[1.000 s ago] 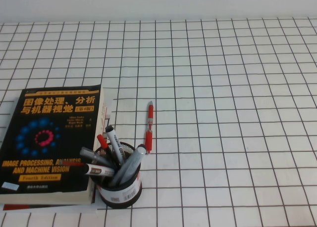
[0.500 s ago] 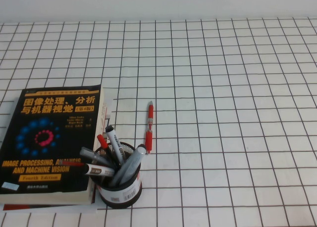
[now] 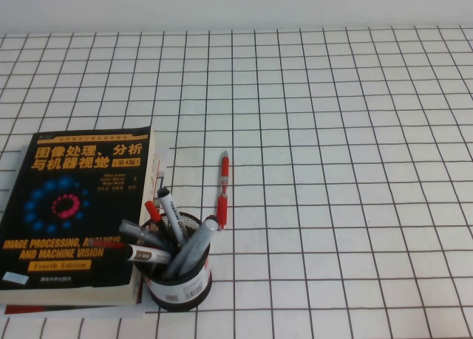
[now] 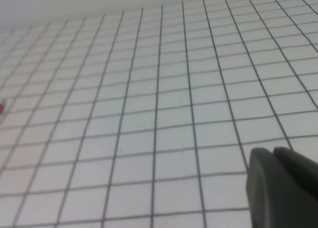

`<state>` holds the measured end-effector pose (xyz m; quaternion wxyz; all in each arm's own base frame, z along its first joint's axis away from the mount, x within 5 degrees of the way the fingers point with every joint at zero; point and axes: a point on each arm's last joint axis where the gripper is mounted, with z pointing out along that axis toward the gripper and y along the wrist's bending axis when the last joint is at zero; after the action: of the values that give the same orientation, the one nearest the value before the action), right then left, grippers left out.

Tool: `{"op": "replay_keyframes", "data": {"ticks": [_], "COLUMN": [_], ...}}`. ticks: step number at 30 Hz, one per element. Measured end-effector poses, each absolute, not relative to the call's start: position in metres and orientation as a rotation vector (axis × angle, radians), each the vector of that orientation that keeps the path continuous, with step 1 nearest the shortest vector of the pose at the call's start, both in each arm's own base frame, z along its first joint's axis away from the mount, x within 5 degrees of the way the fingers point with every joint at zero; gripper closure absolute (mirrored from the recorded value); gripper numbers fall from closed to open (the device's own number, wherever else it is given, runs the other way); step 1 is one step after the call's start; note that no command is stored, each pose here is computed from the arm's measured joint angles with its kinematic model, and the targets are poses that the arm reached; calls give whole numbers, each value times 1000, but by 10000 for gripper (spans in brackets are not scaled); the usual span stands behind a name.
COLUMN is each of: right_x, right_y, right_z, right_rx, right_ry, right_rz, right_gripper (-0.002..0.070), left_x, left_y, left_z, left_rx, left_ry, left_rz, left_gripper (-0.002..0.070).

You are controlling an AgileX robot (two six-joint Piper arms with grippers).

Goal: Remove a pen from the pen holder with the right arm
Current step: 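Take a marker out of the pen holder and lay it on the table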

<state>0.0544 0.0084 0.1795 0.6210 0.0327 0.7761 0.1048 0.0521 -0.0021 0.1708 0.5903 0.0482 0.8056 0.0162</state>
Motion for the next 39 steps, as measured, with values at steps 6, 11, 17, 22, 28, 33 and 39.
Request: {"op": "replay_keyframes", "data": {"ticks": [6,11,17,22,28,33,39], "right_x": [56,57,57,55,66,88,117], "right_y": [9,6,4,12,24,29,34], "right_z": [194,202,205,214,253,275,278], "right_rx": [247,345,386,371,267,177,80], "right_ry": [1616,1508,1469,1581,1859,2120,2313], "right_rz": [430,506,536,611,606,538,495], "right_gripper": [692,692,692,692,693,692,692], "left_x": [52,52,52,52,52,52,52], "left_y": [-2,-2,-2,-2,-2,-2,-2], "left_z": [171,171,171,171,171,171,171], "left_rx": [112,112,112,112,112,112,112], "left_ry": [1875,1875,1875,1875,1875,1875,1875], "left_rz": [38,38,38,38,38,38,38], "left_gripper": [679,679,679,679,679,679,679]}}
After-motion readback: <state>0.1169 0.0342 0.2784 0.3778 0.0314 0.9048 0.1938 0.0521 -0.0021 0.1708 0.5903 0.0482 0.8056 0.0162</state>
